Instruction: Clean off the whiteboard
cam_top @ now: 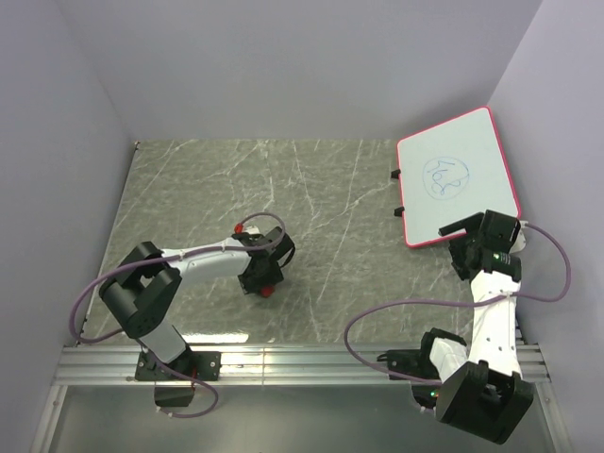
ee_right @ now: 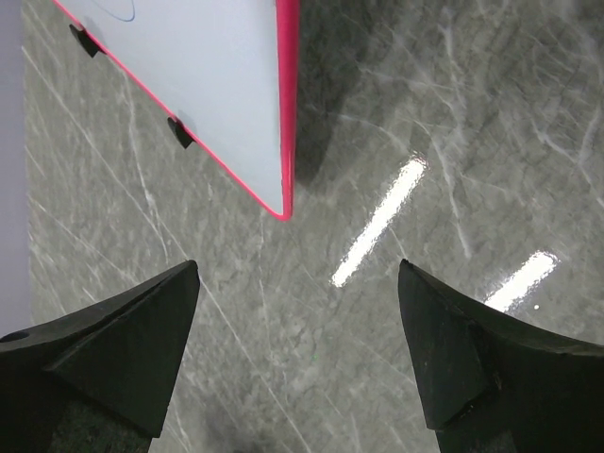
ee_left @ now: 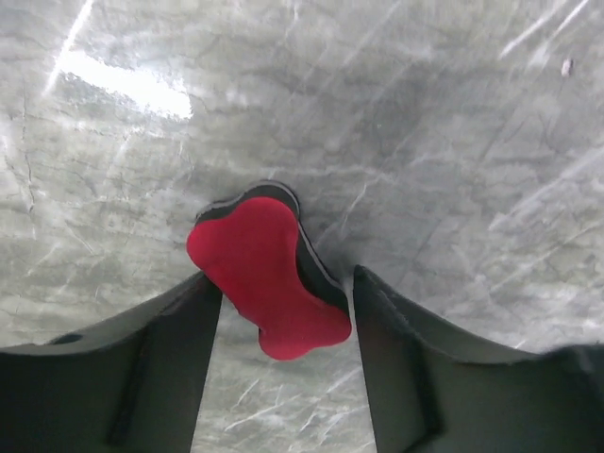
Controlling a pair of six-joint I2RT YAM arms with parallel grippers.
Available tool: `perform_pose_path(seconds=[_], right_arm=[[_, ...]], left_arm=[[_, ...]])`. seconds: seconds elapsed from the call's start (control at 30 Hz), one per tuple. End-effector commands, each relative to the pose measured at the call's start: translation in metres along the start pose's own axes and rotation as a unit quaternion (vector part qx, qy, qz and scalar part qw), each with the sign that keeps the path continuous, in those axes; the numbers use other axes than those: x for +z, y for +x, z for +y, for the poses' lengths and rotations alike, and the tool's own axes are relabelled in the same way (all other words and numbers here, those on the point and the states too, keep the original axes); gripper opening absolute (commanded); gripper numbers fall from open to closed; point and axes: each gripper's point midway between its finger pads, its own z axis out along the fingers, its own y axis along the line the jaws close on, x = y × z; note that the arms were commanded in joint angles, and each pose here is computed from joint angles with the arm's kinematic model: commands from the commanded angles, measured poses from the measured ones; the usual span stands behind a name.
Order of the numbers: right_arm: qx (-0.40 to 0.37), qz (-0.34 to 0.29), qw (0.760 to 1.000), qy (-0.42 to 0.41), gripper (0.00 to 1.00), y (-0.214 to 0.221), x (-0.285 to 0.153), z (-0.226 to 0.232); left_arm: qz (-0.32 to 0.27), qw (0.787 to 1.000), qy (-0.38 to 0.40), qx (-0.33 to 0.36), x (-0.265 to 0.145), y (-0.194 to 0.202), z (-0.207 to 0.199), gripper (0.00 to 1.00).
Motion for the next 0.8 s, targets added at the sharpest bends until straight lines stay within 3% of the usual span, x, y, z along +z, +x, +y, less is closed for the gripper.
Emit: perform_pose_path(seconds=[0.0, 0.07, 0.13, 0.23, 0.3, 0.5, 0.63, 0.77], right_arm=[[-0.012, -0.020, 0.999, -0.022, 0.93, -0.011, -0.001, 0.014], [-0.009, -0.020, 0.999, -0.027, 0.93, -0.012, -0.001, 0.016], [0.001, -0.023, 0.999, -0.040, 0.93, -0.014, -0.001, 0.022], [0.016, -0.033, 0.998, -0.060, 0.93, -0.021, -0.004, 0.033], [0.036, -0.056, 0.996, -0.061, 0.92, -0.035, -0.009, 0.037], [0.092, -0.200, 0.975, -0.026, 0.93, -0.103, -0.042, 0.026], [0.129, -0.247, 0.960, -0.038, 0.93, -0.132, -0.054, 0.021], [0.165, -0.270, 0.948, -0.042, 0.92, -0.151, -0.051, 0.008]], left_arm=[[-0.006, 1.000, -0.012, -0.009, 0.015, 0.001, -0.003, 0.53], [-0.009, 1.000, -0.018, -0.003, 0.015, -0.001, -0.003, 0.28], [-0.011, 1.000, -0.019, 0.007, 0.016, -0.002, -0.004, 0.21], [-0.018, 0.999, -0.018, 0.027, 0.016, -0.009, -0.012, 0.00], [-0.031, 0.998, -0.021, 0.042, 0.013, -0.019, -0.016, 0.00], [-0.102, 0.983, 0.096, 0.117, -0.046, -0.083, -0.108, 0.00], [-0.147, 0.956, 0.194, 0.164, -0.100, -0.132, -0.187, 0.00], [-0.145, 0.946, 0.239, 0.167, -0.121, -0.161, -0.225, 0.00]])
